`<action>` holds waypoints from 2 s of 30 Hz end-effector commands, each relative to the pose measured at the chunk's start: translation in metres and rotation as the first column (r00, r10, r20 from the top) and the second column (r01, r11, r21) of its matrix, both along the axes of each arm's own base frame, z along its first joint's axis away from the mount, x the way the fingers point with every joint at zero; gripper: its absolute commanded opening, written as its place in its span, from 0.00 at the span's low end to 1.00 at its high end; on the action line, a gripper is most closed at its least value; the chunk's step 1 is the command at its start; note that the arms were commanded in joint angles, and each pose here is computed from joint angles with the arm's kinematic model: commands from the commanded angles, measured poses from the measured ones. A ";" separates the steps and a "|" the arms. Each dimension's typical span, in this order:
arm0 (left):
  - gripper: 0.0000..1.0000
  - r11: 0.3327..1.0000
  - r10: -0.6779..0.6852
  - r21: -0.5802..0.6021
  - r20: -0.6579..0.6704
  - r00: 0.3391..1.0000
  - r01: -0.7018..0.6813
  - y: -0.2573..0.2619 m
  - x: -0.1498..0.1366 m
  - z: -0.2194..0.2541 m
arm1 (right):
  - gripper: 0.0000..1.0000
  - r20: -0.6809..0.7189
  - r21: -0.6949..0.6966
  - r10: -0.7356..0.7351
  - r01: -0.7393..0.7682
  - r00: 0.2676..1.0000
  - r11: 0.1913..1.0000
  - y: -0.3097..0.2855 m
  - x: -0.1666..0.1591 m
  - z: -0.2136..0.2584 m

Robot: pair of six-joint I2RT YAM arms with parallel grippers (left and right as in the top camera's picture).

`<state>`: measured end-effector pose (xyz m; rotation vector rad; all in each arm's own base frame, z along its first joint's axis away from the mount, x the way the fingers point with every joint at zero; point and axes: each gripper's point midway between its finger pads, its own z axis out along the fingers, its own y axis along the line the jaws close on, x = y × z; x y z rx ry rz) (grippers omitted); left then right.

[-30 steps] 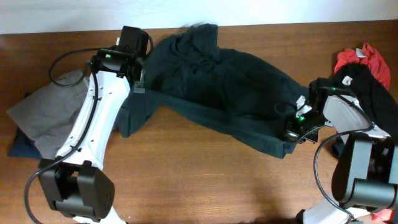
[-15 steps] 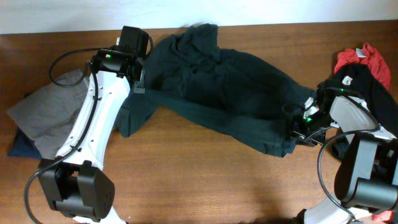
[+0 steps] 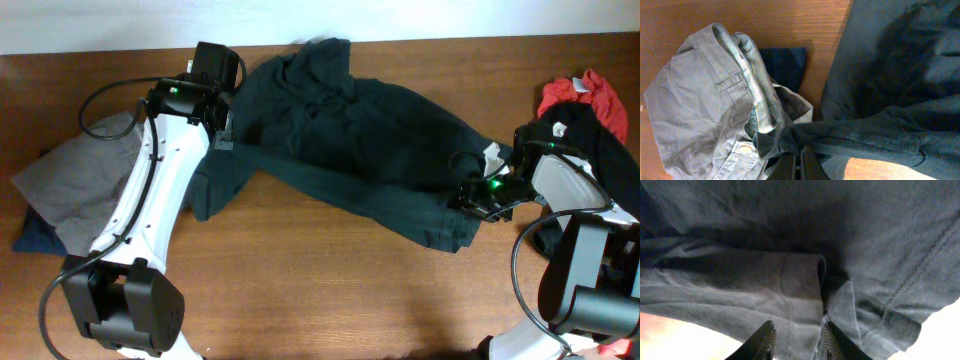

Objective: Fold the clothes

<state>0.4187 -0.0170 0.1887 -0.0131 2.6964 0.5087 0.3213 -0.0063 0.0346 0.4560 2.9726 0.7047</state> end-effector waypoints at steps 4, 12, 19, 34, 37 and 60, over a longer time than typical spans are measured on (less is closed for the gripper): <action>0.01 1.000 0.022 0.007 0.044 0.999 -0.022 0.006 0.002 0.014 | 0.36 -0.011 0.027 0.006 -0.006 1.000 1.000 0.006 -0.007 -0.013; 0.01 1.000 0.022 0.008 0.044 0.999 -0.022 0.006 0.002 0.014 | 0.13 -0.004 0.091 0.001 -0.001 1.000 0.996 0.016 -0.009 -0.011; 0.01 1.000 0.022 0.008 0.044 0.999 -0.022 0.006 0.002 0.014 | 0.04 0.043 0.132 0.001 -0.007 0.999 0.991 0.020 0.001 0.011; 0.01 1.000 0.016 -0.028 0.219 0.976 -0.010 0.006 0.002 0.083 | 0.04 0.519 -0.227 0.006 0.131 0.855 0.965 -0.030 0.030 0.198; 0.00 1.000 -0.017 -0.019 0.257 0.966 0.023 0.006 -0.002 0.103 | 0.04 0.535 -0.295 -0.104 0.301 0.838 0.907 -0.058 0.016 0.225; 0.00 0.861 -0.406 0.114 0.741 0.535 0.496 -0.043 -0.145 0.362 | 0.04 0.933 -0.211 -0.015 0.579 0.359 0.787 -0.057 -0.092 0.518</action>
